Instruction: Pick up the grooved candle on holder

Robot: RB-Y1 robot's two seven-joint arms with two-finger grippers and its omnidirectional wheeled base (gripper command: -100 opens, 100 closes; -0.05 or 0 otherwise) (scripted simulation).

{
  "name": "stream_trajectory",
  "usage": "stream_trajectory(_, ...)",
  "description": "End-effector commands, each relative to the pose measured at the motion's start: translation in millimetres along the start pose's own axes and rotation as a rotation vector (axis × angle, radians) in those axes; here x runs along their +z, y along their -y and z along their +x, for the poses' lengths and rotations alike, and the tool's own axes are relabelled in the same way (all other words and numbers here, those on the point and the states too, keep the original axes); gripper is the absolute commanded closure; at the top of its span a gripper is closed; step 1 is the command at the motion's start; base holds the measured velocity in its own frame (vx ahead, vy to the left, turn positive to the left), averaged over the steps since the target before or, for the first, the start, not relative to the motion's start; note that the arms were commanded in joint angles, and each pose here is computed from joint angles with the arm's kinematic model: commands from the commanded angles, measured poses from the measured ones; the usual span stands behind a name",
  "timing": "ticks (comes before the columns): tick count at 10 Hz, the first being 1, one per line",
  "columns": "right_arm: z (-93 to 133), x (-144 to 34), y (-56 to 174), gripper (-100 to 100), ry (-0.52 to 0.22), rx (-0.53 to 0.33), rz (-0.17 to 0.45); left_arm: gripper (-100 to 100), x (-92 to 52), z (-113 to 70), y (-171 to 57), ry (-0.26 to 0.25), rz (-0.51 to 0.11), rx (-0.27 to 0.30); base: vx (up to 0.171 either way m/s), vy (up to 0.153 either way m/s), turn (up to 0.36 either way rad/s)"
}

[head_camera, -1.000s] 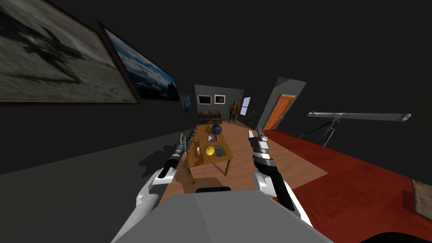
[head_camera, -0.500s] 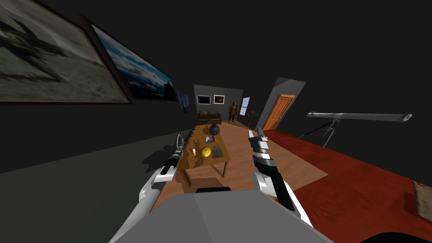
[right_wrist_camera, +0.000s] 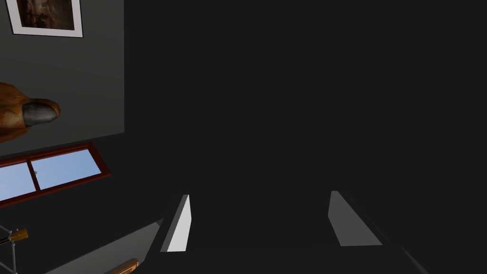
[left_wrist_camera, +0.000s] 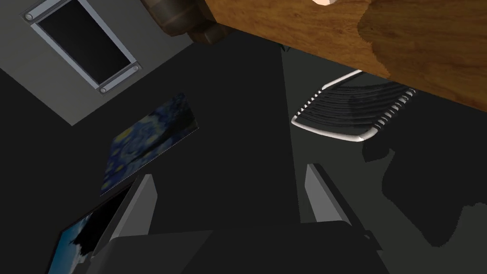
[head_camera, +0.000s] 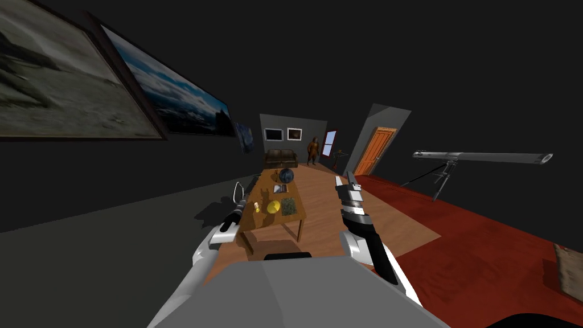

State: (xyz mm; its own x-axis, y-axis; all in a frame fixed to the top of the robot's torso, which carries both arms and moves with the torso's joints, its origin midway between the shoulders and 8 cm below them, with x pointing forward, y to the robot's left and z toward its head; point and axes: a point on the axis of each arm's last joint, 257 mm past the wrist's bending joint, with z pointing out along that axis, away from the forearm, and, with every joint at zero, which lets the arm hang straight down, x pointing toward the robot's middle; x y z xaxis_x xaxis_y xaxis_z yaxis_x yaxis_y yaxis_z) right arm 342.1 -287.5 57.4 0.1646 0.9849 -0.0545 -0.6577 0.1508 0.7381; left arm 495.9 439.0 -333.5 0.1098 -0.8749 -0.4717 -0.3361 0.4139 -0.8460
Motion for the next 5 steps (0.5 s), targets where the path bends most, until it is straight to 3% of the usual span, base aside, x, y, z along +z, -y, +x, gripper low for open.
stream_trajectory(1,0.0,0.0,0.0,0,0.0,0.0,0.0,-100,3.5,3.3,-22.4,-0.004,-0.067,0.011,0.046,-0.128,-0.024)
stream_trajectory(4,0.0,0.0,0.0,0,0.0,0.0,0.0,-100,6.2,12.8,-64.6,-0.02,-0.188,0.021,0.053,-0.126,-0.035)
stream_trajectory(5,0.0,0.0,0.0,0,0.0,0.0,0.0,-100,6.2,12.8,-64.6,-0.02,-0.188,0.021,0.029,-0.067,-0.006)
